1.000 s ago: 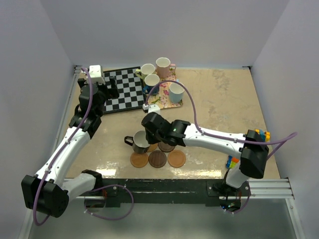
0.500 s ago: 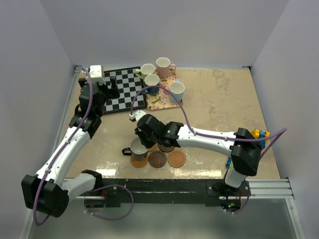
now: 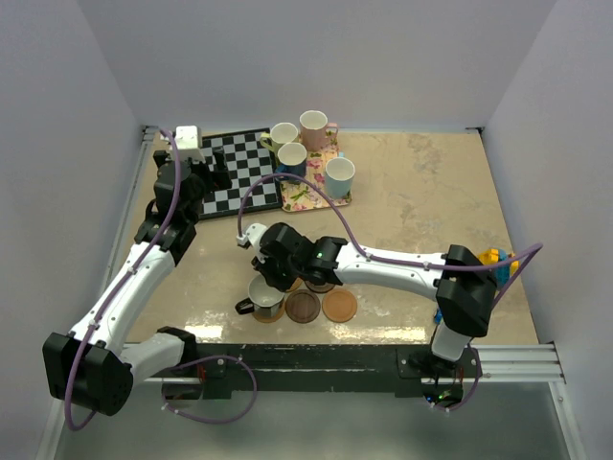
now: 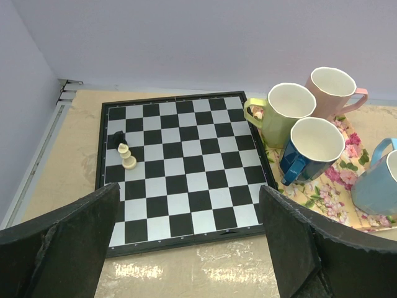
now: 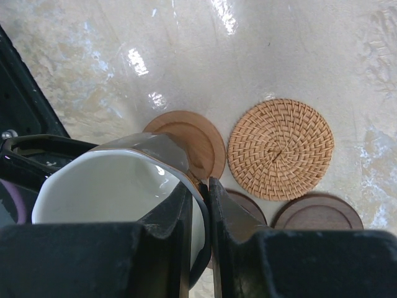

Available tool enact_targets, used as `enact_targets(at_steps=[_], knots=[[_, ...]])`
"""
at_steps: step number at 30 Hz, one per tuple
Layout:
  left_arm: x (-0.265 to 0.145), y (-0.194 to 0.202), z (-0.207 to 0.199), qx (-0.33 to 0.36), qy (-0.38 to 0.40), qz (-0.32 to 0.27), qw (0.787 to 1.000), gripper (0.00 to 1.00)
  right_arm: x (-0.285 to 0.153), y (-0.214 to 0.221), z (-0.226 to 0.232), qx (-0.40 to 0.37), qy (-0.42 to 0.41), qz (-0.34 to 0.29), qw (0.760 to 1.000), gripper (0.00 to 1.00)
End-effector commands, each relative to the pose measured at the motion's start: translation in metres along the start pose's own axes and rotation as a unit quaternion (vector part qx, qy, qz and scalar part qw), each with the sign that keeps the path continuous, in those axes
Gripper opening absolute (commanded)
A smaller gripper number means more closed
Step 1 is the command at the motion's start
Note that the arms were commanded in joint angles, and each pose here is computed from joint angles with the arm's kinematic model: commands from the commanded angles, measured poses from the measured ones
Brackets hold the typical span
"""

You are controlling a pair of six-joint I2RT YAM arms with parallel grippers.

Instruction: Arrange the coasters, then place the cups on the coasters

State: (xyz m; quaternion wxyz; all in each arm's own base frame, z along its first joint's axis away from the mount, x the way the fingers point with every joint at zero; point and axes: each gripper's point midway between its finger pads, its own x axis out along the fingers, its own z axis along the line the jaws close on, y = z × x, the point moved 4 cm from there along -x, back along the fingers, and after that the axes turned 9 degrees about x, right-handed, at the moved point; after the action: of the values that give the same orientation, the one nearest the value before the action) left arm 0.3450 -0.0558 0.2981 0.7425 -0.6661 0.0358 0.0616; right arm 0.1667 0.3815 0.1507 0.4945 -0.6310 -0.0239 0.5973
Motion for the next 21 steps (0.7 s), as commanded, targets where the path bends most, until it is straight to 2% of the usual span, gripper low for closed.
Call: enact_targets(at_steps=[1, 21], knots=[[0.002, -0.006, -0.001, 0.001, 0.005, -0.017, 1.0, 0.98, -0.001, -0.027, 0.014, -0.014, -0.028, -0.046, 0.998, 0.0], [0.003, -0.005, -0.003, 0.0, 0.01, -0.015, 1.0, 0.98, 0.011, -0.03, 0.013, -0.028, -0.005, -0.059, 0.998, 0.0]])
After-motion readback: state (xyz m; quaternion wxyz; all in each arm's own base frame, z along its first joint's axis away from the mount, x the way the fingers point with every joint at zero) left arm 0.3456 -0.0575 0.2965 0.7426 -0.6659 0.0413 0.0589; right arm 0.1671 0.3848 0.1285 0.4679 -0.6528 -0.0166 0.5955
